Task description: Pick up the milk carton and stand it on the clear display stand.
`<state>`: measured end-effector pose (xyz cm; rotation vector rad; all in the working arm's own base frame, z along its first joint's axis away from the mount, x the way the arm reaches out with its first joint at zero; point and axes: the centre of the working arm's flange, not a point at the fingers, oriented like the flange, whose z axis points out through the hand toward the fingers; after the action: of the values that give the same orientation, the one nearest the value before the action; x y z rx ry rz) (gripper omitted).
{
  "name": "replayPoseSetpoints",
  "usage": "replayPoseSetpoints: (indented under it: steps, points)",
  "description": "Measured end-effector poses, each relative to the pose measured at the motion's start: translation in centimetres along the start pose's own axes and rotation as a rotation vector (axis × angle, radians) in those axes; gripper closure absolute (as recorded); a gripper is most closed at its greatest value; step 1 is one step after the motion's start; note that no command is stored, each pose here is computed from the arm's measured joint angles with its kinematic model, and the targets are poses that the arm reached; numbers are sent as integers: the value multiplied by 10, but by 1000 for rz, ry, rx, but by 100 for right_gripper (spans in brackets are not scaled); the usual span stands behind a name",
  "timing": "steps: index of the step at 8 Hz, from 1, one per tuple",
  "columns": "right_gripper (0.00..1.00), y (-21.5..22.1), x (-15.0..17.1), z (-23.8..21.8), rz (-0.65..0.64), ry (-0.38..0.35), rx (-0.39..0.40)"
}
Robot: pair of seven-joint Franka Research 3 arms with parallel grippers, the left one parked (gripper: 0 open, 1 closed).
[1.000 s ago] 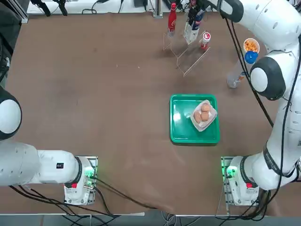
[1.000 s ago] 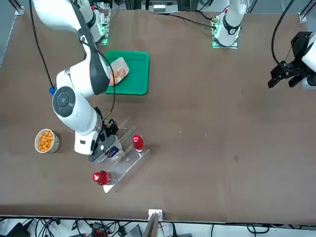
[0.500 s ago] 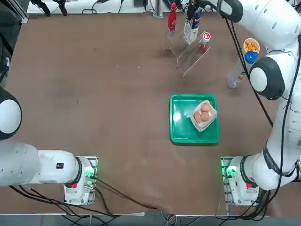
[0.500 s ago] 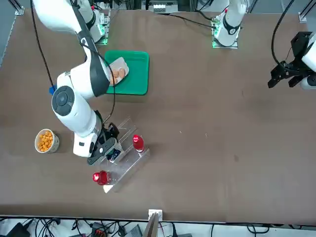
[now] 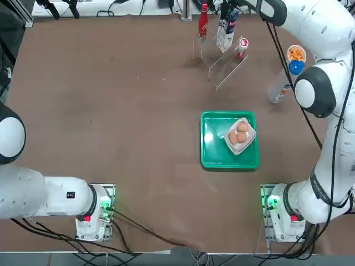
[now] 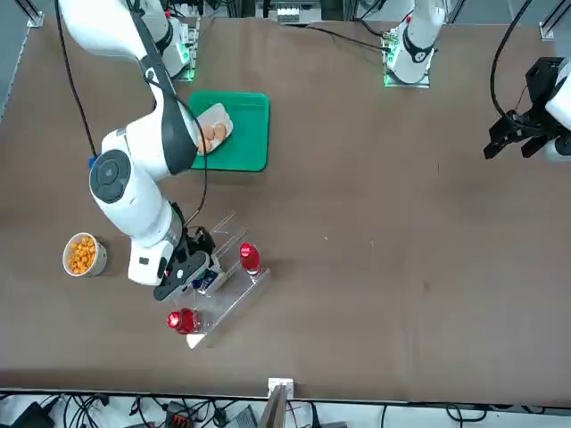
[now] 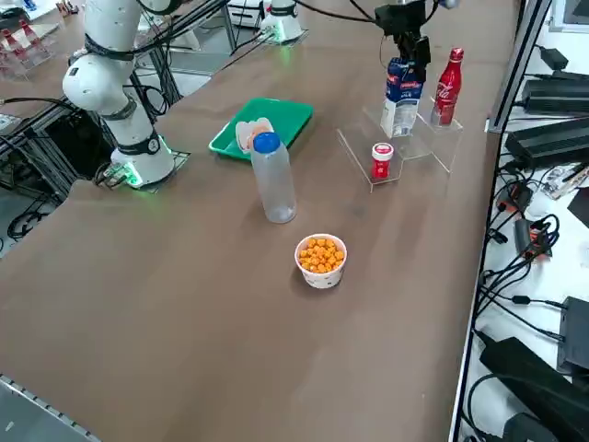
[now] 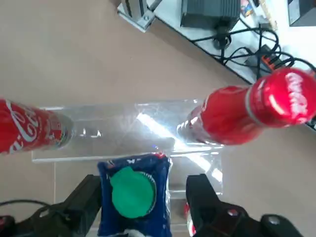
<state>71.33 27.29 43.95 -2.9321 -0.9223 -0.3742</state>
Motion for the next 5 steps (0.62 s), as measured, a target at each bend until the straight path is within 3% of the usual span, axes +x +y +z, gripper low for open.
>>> replayPoseSetpoints:
  steps: [5]
  points:
    - [0,2,8,-49,23,53,-15]
